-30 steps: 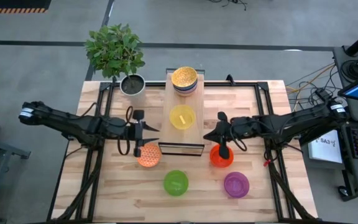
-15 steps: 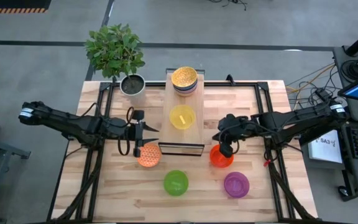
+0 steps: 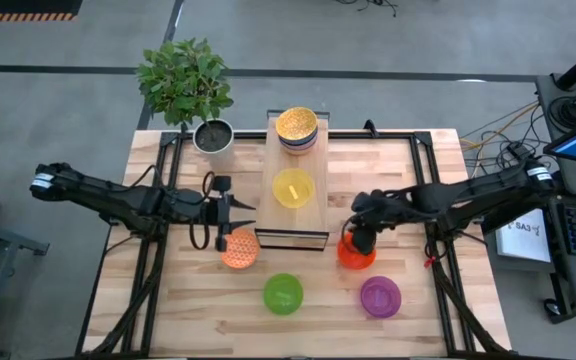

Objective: Place and stack bowls onto a shelf
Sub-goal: Stack the orange bowl on top of the yellow bowl on the shelf

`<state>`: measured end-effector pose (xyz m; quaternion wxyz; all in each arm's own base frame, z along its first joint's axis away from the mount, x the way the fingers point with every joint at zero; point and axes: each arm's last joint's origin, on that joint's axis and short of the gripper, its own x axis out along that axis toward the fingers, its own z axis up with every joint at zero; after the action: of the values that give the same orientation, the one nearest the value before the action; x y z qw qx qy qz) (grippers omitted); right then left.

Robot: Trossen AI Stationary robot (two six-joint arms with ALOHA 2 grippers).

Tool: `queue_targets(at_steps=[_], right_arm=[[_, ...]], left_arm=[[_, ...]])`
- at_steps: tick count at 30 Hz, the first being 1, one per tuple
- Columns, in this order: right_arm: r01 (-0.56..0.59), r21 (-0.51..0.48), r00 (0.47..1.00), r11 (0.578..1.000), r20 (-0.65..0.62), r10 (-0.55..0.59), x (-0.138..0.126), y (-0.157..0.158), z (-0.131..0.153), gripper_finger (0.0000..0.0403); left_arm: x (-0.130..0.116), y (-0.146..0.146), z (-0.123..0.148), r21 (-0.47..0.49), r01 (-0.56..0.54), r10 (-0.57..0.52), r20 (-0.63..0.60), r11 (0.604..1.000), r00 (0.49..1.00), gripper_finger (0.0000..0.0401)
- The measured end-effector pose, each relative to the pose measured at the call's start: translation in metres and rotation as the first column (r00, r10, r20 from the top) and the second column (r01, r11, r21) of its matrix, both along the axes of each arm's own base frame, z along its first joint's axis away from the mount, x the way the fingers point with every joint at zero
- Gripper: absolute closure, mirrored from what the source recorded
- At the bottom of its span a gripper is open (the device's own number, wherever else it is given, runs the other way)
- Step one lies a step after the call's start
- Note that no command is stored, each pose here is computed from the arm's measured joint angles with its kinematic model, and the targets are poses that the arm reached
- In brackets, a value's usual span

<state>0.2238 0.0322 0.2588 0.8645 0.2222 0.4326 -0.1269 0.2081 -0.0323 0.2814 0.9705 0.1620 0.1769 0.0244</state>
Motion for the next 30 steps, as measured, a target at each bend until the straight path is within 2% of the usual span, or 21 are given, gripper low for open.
queue_targets(at_steps=[6, 9, 14, 30], right_arm=[[-0.044, 0.065, 0.986, 0.997, -0.156, 0.054, 0.002, 0.005, -0.037, 0.0236], [-0.031, 0.050, 0.975, 0.998, -0.220, 0.041, 0.002, 0.005, -0.053, 0.0230], [0.029, -0.092, 0.958, 0.995, -0.283, -0.054, 0.002, -0.002, -0.069, 0.0238], [-0.049, -0.099, 0.945, 0.994, -0.326, 0.014, 0.012, -0.002, -0.095, 0.0269]], left_arm=[[0.000, 0.000, 0.000, -0.003, -0.017, 0.017, 0.002, 1.000, 1.000, 0.0276], [0.000, 0.001, 0.000, -0.002, -0.022, 0.022, 0.002, 1.000, 1.000, 0.0275], [0.000, 0.001, 0.000, -0.002, -0.022, 0.023, 0.002, 1.000, 1.000, 0.0275], [0.000, 0.001, 0.000, 0.000, -0.022, 0.022, 0.002, 1.000, 1.000, 0.0275]])
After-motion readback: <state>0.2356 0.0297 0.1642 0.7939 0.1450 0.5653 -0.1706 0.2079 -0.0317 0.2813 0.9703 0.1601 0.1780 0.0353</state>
